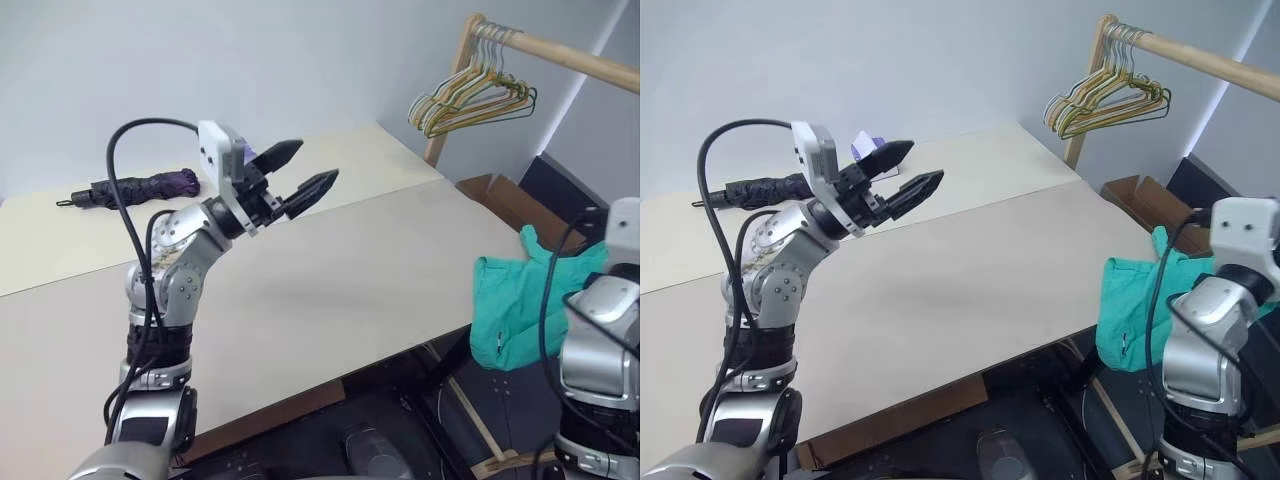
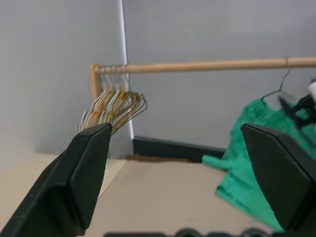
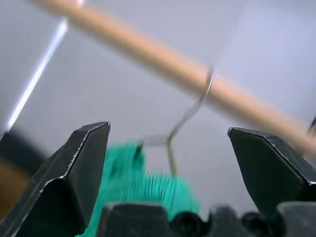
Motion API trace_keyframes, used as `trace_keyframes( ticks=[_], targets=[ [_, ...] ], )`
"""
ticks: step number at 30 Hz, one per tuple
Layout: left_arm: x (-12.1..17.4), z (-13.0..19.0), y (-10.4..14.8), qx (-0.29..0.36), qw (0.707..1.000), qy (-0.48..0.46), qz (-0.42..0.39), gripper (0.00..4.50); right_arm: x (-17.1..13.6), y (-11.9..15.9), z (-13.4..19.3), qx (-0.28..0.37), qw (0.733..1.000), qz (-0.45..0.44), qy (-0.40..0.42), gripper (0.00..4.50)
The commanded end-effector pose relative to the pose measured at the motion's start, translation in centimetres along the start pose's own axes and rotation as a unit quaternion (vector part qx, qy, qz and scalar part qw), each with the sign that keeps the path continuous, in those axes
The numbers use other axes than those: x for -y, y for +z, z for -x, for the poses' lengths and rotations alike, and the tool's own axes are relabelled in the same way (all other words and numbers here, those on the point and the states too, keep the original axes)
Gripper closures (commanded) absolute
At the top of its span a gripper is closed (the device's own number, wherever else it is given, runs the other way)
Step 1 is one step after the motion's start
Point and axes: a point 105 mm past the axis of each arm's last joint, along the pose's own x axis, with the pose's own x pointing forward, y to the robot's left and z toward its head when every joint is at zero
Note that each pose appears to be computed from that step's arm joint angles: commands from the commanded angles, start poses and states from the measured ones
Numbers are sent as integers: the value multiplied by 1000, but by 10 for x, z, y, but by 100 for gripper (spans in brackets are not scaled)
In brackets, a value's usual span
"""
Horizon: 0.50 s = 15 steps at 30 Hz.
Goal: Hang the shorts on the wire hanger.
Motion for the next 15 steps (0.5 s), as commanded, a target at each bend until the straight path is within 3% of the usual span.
trace_keyframes(
  ticks=[1, 3, 7, 10, 15],
  targets=[
    [-4, 13, -2, -20, 998, 12, -57, 0, -9, 42, 4, 103, 992, -62, 46, 4],
    [-8, 24, -10, -42, 996, 23, -72, 0, -35, 58, 12, 104, 970, -153, 157, 4],
    [-10, 49, -21, -82, 990, 41, -103, 0, -90, 97, 47, 101, 833, -311, 447, 4],
    [-10, 67, -26, -110, 985, 55, -124, 0, -109, 119, 75, 132, 716, -333, 599, 4],
    [-1, 96, -28, -147, 976, 72, -142, 0, -126, 139, 96, 159, 569, -323, 740, 4]
  ],
)
